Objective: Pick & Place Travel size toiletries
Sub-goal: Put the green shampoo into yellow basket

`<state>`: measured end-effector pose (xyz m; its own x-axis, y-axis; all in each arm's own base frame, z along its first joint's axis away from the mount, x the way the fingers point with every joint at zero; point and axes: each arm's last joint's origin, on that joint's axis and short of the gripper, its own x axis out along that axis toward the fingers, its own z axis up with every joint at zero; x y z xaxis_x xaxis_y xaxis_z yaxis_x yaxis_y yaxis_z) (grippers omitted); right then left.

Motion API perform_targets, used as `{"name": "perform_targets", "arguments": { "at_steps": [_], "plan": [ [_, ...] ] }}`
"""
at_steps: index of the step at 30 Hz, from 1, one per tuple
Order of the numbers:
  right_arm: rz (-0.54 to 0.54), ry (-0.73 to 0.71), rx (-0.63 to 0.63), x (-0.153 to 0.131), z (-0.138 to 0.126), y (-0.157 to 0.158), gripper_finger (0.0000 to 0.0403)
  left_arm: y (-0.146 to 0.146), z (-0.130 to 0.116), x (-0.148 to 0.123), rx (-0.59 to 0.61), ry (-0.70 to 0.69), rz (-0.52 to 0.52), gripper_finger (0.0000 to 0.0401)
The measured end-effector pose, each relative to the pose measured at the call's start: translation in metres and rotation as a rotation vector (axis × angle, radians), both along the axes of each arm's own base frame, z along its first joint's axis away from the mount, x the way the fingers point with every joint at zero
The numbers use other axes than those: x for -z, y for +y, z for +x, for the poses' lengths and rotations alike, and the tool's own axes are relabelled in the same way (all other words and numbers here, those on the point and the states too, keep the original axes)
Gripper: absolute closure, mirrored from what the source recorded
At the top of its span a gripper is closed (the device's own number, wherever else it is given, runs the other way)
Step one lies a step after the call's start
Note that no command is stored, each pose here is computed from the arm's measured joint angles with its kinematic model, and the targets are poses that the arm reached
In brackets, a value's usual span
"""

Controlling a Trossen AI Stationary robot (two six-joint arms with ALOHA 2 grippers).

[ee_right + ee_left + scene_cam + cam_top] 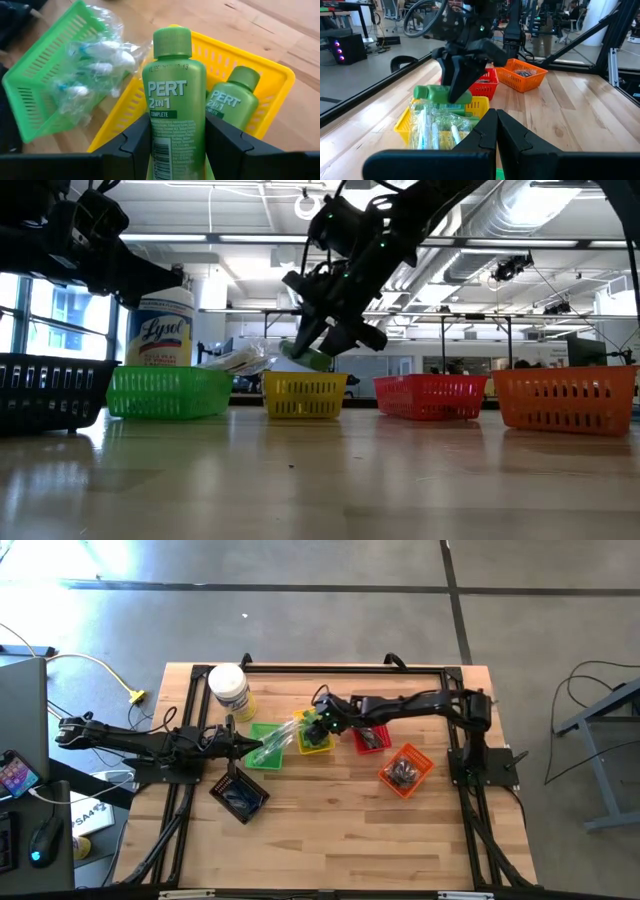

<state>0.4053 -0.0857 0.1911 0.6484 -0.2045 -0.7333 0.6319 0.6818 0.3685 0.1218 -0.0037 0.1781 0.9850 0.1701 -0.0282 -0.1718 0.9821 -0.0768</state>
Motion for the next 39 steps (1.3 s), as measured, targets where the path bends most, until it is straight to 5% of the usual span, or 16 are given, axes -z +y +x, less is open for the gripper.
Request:
{"name": "perform_targets", "arguments": {
  "at_steps": [22, 31, 39],
  "plan": [
    [0.002, 0.010, -0.009, 0.002, 0.003, 0.006, 0.0253, 0.000, 0.000, 0.000, 0.000, -0.002, -0.002, 0.0401],
    [0.003, 0.016, -0.020, 0.007, 0.006, 0.007, 0.0187, 0.000, 0.000, 0.000, 0.000, -0.001, 0.000, 0.0401],
    [0.034, 0.004, -0.063, 0.006, 0.007, 0.015, 0.0177, 0.000, 0.000, 0.000, 0.003, 0.001, -0.001, 0.0401]
  ]
}}
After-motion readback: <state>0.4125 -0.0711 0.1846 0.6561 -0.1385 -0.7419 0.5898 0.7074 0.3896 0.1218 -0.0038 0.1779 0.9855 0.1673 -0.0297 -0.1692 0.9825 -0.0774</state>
